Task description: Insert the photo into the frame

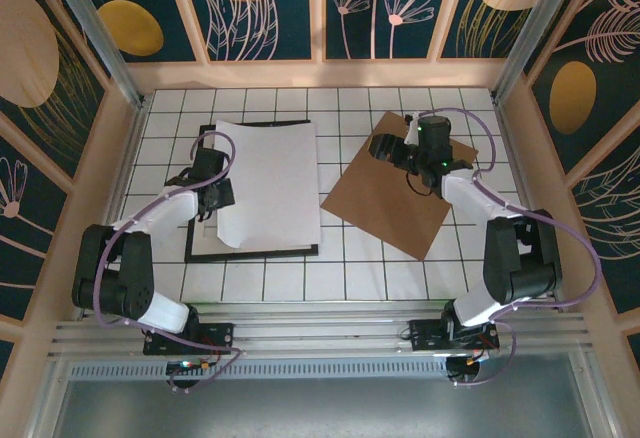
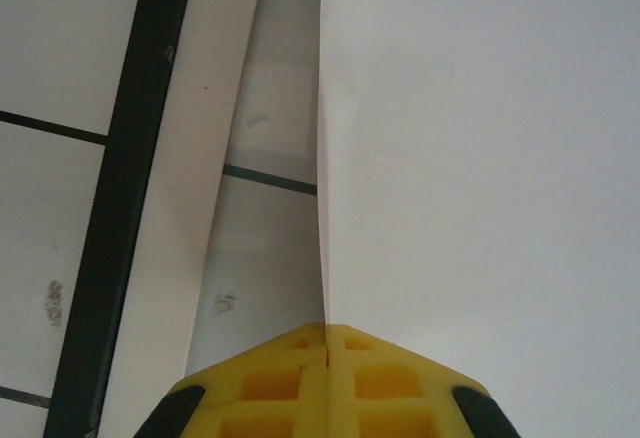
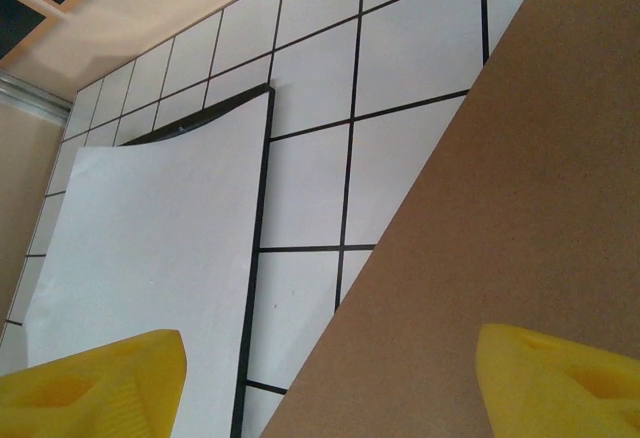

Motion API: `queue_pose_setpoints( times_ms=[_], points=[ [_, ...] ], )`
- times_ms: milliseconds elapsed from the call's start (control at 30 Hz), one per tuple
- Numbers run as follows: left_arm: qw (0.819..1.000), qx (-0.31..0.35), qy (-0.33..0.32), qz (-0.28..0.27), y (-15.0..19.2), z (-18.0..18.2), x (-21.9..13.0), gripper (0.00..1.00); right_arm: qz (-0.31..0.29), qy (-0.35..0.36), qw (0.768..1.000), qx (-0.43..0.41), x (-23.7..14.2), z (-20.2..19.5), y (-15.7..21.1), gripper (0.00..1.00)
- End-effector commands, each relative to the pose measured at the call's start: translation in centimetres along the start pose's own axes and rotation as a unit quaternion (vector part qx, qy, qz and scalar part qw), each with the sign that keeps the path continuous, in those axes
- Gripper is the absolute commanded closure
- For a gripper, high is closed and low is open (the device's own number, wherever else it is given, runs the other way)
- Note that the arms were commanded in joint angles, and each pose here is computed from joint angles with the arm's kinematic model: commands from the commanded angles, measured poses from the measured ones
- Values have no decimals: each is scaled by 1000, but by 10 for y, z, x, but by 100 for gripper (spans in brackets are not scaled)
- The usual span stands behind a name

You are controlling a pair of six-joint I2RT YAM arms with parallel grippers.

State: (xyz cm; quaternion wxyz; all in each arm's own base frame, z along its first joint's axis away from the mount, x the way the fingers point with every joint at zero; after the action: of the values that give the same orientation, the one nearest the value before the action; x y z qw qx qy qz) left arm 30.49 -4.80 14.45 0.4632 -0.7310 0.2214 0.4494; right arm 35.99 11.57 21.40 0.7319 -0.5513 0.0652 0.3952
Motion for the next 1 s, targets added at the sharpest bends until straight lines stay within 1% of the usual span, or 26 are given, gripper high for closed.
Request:
queue_pose_setpoints(
  times_ms=[0,233,467,733,967],
  points=[
    [999,13,-37,-6,-5,5,1,100,-5,-2,1000,-17,4,0,-1,23],
    [995,34,-87,-16,-10,11,-1,100,-2,-2,1000,-12,5,0,0,23],
    [995,40,-92,-16,-14,8,1,100,0,-3,1000,-9,7,0,0,23],
    [997,36,-65,6,-12,2,4,100,3,-2,1000,-7,8,-1,1,23],
    [997,28,-71,-1,-10,7,-3,100,5,-2,1000,-7,9,-1,1,24]
  ],
)
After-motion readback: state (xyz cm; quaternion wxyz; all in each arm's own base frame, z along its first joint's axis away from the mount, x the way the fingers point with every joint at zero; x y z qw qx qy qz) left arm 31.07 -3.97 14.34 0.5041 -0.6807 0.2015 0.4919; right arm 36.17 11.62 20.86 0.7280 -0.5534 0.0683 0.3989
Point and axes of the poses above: each hand's point on the last joint's axis, 136 mm out from that joint toward the fingers, its own x axis out along the fingers, its own z axis along the line the jaws close on, y = z × x, the point moved 9 cm from there along -x, back along the fingers, and after that the axes turned 15 degrees about -x, right-handed, at the moved point
